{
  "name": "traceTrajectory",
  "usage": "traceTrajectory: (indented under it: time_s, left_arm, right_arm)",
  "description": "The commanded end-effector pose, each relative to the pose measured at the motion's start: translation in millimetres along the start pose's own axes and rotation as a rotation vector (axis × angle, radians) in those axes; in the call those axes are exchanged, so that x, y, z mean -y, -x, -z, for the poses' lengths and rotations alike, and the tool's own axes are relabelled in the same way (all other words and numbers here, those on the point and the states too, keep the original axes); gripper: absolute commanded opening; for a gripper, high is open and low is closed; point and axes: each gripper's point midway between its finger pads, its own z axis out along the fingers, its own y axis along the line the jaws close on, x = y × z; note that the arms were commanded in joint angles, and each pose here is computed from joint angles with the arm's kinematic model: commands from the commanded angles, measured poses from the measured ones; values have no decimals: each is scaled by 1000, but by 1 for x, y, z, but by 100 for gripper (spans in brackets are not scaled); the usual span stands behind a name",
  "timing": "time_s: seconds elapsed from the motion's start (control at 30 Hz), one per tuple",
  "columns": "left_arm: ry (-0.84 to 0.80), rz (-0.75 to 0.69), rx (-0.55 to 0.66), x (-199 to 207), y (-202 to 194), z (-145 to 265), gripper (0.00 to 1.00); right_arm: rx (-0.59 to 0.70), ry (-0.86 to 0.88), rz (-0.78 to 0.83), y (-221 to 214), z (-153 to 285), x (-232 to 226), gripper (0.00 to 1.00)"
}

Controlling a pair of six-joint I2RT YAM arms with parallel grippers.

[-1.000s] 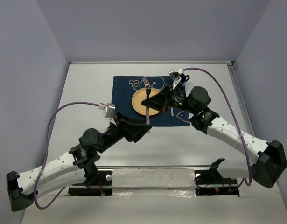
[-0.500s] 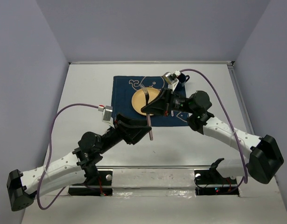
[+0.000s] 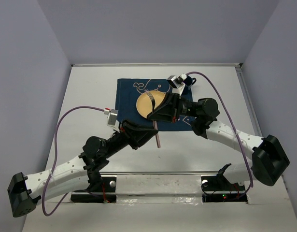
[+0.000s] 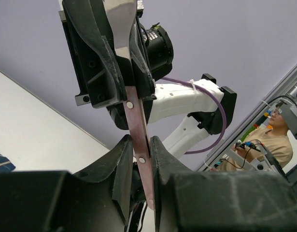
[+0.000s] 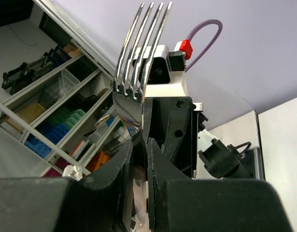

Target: Set the dinner table for one person

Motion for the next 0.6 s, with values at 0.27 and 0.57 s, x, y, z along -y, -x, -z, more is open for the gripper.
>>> traceTrajectory:
  time_s: [0.27, 0.57]
  left_arm:
    - [-86, -12, 91, 24, 27, -2, 0]
    - [386, -112, 101, -55, 39, 20, 0]
  right_arm:
    - [-12, 22, 16, -1, 1, 0, 0]
    - [20, -271, 144, 5, 15, 28, 100]
